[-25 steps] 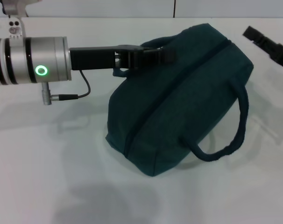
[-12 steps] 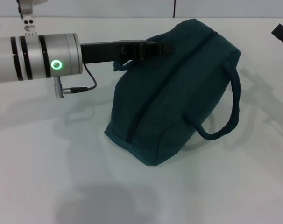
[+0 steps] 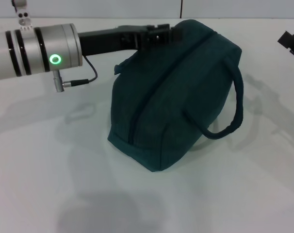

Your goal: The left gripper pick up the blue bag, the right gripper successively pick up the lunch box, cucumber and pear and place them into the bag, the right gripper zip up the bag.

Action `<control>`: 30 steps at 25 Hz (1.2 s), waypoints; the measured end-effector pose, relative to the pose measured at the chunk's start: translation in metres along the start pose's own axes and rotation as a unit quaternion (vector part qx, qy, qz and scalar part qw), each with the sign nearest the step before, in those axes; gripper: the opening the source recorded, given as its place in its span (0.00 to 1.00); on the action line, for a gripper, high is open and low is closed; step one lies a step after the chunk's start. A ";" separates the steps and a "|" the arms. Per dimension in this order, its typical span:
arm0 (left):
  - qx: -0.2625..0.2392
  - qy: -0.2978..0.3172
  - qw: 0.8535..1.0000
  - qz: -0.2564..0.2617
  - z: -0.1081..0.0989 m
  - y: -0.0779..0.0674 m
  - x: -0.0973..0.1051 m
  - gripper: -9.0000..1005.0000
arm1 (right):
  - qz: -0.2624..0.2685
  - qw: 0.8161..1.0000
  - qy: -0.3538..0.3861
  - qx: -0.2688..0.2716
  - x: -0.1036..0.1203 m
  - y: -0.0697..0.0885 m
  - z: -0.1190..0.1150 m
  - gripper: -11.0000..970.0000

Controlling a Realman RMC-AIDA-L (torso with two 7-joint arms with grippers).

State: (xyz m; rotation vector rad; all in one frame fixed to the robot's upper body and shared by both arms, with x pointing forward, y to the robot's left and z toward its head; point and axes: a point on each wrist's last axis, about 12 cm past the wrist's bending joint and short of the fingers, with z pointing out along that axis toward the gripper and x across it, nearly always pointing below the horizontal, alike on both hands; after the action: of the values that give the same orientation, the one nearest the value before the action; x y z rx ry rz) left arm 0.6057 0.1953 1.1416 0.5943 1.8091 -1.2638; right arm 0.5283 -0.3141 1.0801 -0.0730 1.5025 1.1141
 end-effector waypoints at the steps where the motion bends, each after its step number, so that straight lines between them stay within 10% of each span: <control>1: 0.000 -0.004 1.000 0.003 0.000 0.000 -0.001 0.41 | -0.008 1.000 -0.001 -0.006 0.000 0.001 -0.001 0.90; 12: -0.005 -0.030 0.995 0.098 -0.015 -0.007 -0.025 0.77 | -0.109 0.991 -0.023 -0.078 -0.008 0.018 -0.016 0.89; 19: 0.047 -0.061 0.986 0.151 -0.057 -0.025 -0.034 0.88 | -0.218 0.954 0.031 -0.202 -0.008 0.039 -0.014 0.89; 30: 0.132 -0.029 0.971 0.198 -0.135 -0.049 0.025 0.87 | -0.254 0.912 0.146 -0.287 0.037 0.061 0.011 0.89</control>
State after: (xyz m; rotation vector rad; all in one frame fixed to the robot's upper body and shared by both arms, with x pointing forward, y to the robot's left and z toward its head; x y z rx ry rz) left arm 0.5061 0.2986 1.1669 1.0004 1.3925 -1.2325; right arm 0.4885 -0.2543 1.0877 -1.0218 1.2499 1.1021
